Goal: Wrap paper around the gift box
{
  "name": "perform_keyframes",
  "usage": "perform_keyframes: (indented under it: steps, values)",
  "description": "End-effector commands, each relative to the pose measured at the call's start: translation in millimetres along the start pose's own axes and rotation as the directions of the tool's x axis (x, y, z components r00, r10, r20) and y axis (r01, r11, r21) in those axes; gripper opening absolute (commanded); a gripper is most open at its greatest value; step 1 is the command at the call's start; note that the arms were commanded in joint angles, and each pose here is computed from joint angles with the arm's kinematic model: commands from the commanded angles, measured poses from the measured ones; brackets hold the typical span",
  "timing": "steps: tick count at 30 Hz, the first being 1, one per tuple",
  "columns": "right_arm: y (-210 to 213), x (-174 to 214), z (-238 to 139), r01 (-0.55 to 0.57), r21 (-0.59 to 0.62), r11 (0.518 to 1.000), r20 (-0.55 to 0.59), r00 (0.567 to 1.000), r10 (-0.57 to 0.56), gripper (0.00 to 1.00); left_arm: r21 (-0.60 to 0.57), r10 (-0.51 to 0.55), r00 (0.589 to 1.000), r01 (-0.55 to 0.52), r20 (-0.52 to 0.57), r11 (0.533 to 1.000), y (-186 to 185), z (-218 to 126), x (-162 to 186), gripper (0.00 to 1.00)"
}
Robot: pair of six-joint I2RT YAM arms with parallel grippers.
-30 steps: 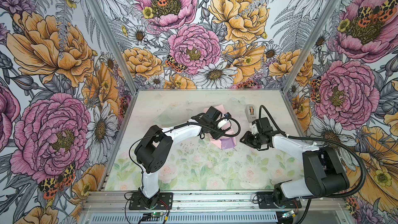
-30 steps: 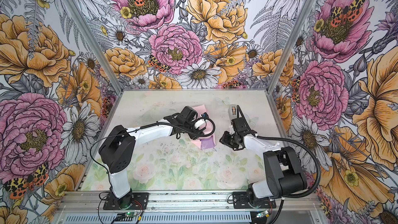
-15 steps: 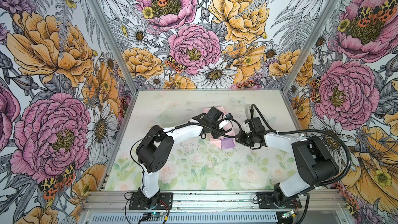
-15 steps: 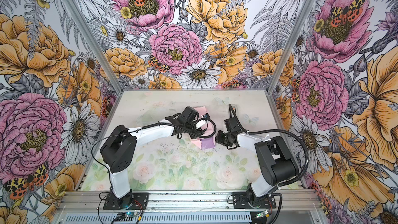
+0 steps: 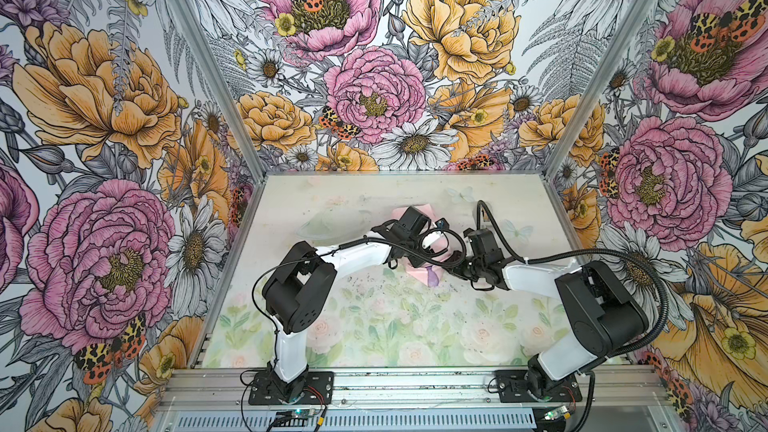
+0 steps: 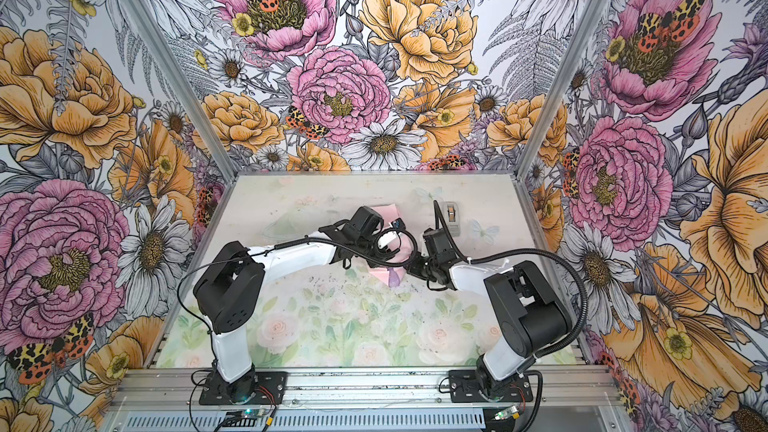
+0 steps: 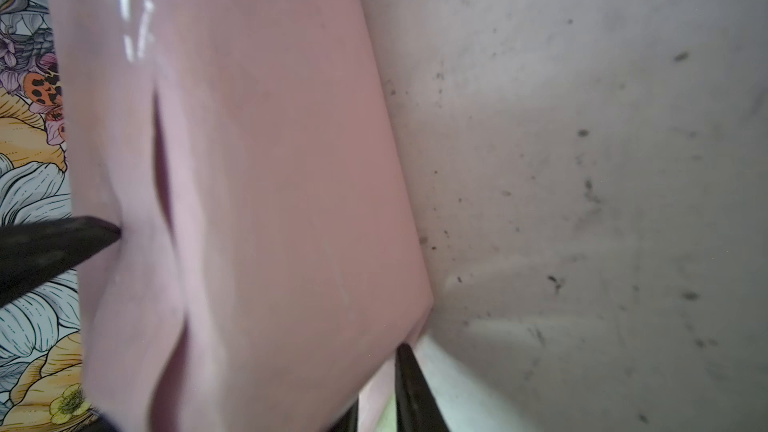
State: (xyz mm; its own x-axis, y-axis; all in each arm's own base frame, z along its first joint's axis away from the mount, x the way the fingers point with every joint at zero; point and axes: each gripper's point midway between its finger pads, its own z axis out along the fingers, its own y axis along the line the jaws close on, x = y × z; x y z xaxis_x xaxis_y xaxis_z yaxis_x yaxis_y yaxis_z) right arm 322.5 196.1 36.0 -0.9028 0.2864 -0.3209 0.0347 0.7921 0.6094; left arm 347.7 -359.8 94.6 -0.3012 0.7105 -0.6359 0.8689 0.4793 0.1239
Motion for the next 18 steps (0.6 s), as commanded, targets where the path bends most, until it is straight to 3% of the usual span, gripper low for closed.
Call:
perform_keyframes:
  steps: [1,18]
  values:
    - [6.8,-9.7,2.4,0.01,-0.017,1.0,0.071,0.997,-0.009,0.17,-0.009,-0.012,1.0,0.012,-0.008,1.0,0.9,3.2,8.4,0.52]
    - [9.7,-8.1,17.9,0.019,-0.029,0.999,0.14,0.99,-0.015,0.12,0.029,-0.057,0.998,0.057,0.017,0.998,-4.0,10.6,16.4,0.46]
